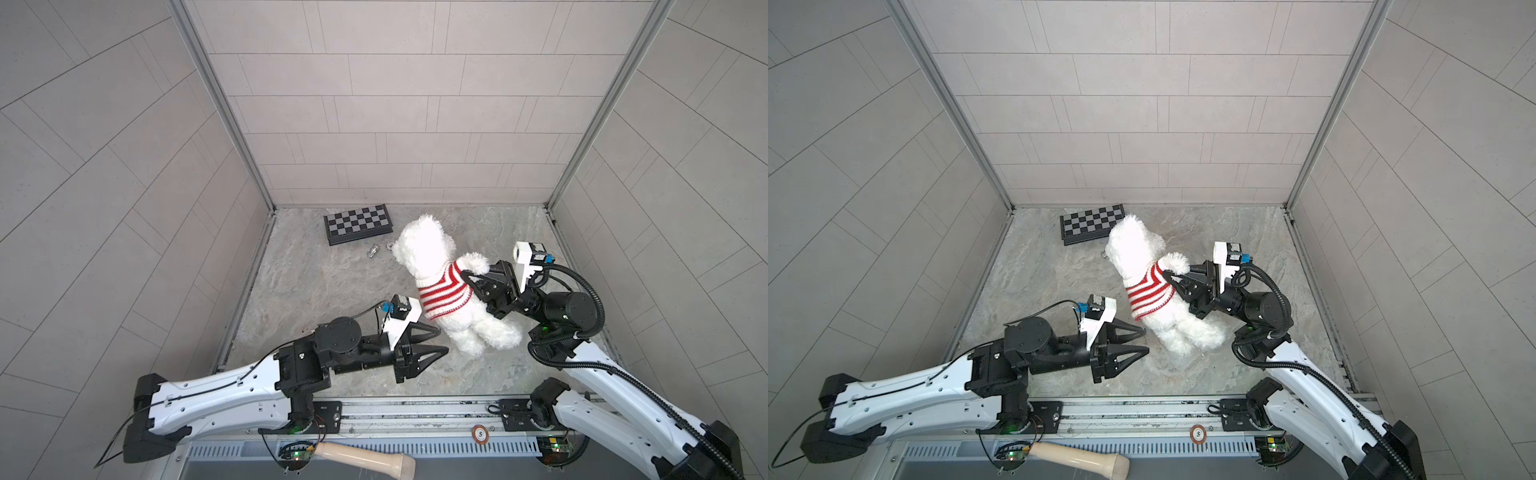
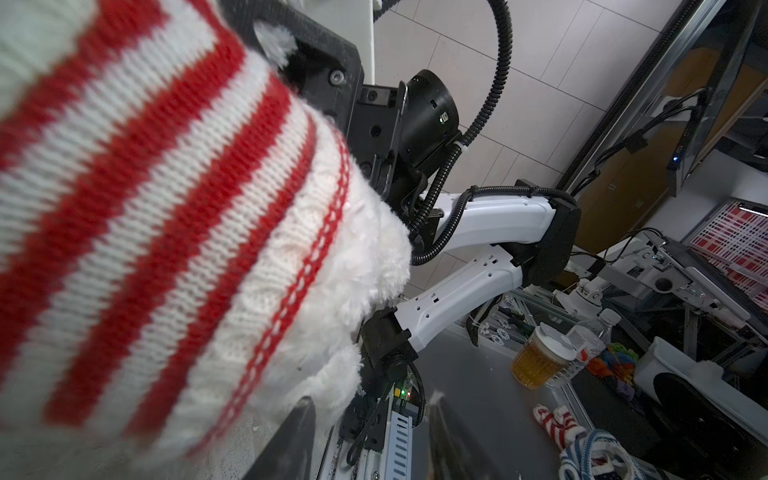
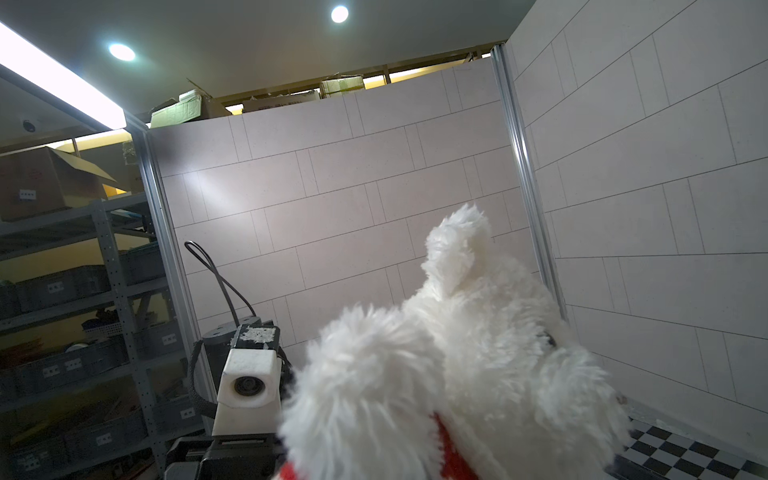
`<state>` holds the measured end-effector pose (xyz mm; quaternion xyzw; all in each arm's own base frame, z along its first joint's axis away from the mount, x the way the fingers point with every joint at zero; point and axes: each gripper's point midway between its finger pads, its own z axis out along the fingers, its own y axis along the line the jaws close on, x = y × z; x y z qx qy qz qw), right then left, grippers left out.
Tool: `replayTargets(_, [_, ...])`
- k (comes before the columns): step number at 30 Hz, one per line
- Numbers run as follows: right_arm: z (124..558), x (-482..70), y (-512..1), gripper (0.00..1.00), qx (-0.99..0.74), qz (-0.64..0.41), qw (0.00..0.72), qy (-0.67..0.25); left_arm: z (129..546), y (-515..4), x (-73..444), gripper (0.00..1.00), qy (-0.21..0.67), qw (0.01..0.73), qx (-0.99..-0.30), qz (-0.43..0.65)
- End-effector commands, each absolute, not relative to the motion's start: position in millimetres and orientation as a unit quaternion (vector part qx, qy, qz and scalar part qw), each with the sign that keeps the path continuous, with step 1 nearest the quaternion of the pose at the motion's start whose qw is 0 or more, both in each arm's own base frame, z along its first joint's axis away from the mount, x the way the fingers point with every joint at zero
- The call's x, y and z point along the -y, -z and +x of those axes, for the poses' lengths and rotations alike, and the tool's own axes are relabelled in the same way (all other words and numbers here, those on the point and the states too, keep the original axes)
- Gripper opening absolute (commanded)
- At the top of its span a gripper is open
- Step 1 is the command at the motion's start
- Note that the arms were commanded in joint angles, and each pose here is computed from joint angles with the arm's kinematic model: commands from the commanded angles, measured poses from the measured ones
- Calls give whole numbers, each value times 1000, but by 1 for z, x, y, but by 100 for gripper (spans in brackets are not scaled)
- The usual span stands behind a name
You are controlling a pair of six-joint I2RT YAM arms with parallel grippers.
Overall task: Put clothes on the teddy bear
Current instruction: 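Hold the standing bear by its arm with the right gripper while left stays open, then grasp the bear's head with the left gripper while the right gripper releases and withdraws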
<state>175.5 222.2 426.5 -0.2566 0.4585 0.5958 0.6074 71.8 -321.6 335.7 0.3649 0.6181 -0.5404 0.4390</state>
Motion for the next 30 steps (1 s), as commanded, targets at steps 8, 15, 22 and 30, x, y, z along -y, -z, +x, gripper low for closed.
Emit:
replayTargets(8, [157, -216, -443, 0, -422, -283, 623, -594, 80, -362, 289, 41, 522, 486, -616, 334])
replayTargets(15, [150, -224, -438, 0, -424, -316, 598, -602, 130, -366, 245, 40, 408, 561, -680, 238])
replayTargets(22, [131, -231, -430, 0, -418, -362, 548, -628, 160, -371, 193, 69, 364, 579, -714, 149])
replayTargets(30, [113, -235, -429, 0, -411, -407, 509, -637, 152, -375, 207, 87, 362, 527, -726, 252])
